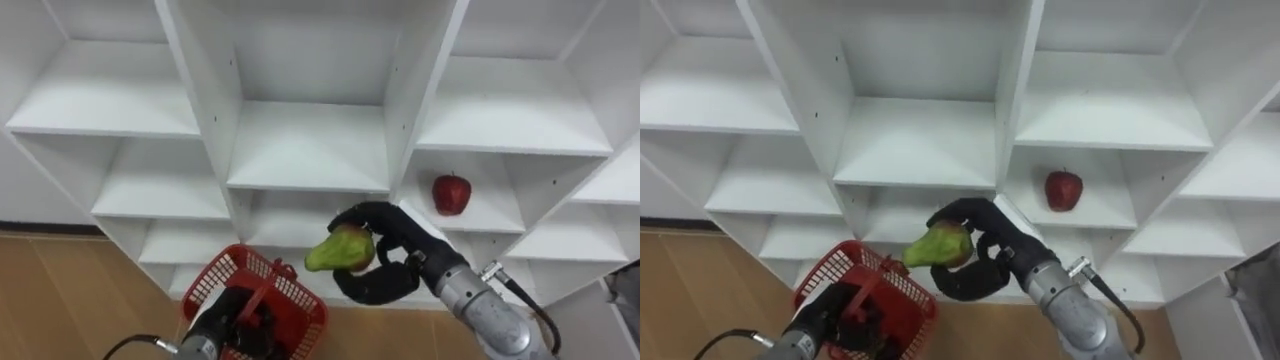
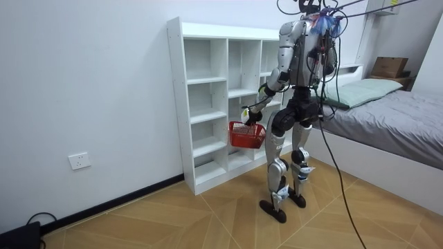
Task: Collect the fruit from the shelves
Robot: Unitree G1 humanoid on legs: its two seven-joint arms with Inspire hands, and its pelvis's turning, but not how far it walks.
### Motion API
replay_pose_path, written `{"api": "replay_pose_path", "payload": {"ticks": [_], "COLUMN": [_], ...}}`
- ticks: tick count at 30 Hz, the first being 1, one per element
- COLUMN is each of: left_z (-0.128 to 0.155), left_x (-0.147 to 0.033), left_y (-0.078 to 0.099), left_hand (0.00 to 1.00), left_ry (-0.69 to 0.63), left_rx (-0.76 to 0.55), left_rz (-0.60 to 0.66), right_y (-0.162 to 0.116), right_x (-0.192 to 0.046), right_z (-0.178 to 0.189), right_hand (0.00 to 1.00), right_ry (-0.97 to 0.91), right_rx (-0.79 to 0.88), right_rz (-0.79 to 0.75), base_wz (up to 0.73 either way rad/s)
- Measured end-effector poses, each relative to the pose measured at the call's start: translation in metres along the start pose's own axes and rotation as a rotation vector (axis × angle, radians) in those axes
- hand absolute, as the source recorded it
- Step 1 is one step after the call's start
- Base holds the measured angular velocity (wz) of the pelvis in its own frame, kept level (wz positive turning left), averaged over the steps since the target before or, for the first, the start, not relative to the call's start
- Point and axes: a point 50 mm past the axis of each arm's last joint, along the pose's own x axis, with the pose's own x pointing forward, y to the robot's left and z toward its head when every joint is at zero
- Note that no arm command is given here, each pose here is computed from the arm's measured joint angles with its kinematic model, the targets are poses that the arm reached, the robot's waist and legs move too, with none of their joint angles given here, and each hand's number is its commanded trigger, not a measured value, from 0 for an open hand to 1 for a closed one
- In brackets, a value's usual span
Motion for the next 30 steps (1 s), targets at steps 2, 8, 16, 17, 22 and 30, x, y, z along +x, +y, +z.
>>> {"api": "replay_pose_path", "payload": {"ticks": [2,8,16,17,22,30], "left_z": [-0.005,-0.003,0.001,0.001,0.002,-0.003], "left_x": [-0.003,-0.004,-0.004,-0.004,-0.003,-0.005], "left_y": [-0.002,-0.005,-0.008,-0.009,-0.015,-0.021], "left_hand": [1.00,1.00,1.00,1.00,1.00,1.00], "left_ry": [0.011,-0.003,-0.018,-0.019,-0.021,-0.002], "left_rx": [-0.006,-0.011,-0.021,-0.024,-0.018,-0.002], "left_rz": [-0.004,-0.037,-0.077,-0.081,-0.104,-0.135], "right_y": [0.006,0.009,0.016,0.017,0.020,0.022], "right_x": [-0.002,-0.004,-0.003,-0.003,-0.006,-0.007], "right_z": [-0.003,-0.008,-0.016,-0.019,-0.037,-0.053], "right_hand": [1.00,1.00,1.00,1.00,1.00,1.00], "right_ry": [0.011,0.033,0.073,0.084,0.162,0.240], "right_rx": [0.011,0.024,0.046,0.048,0.054,0.047], "right_rz": [0.016,0.037,0.044,0.046,0.049,0.038], "base_wz": [-0.30,-0.10,-0.07,-0.05,-0.04,-0.01]}}
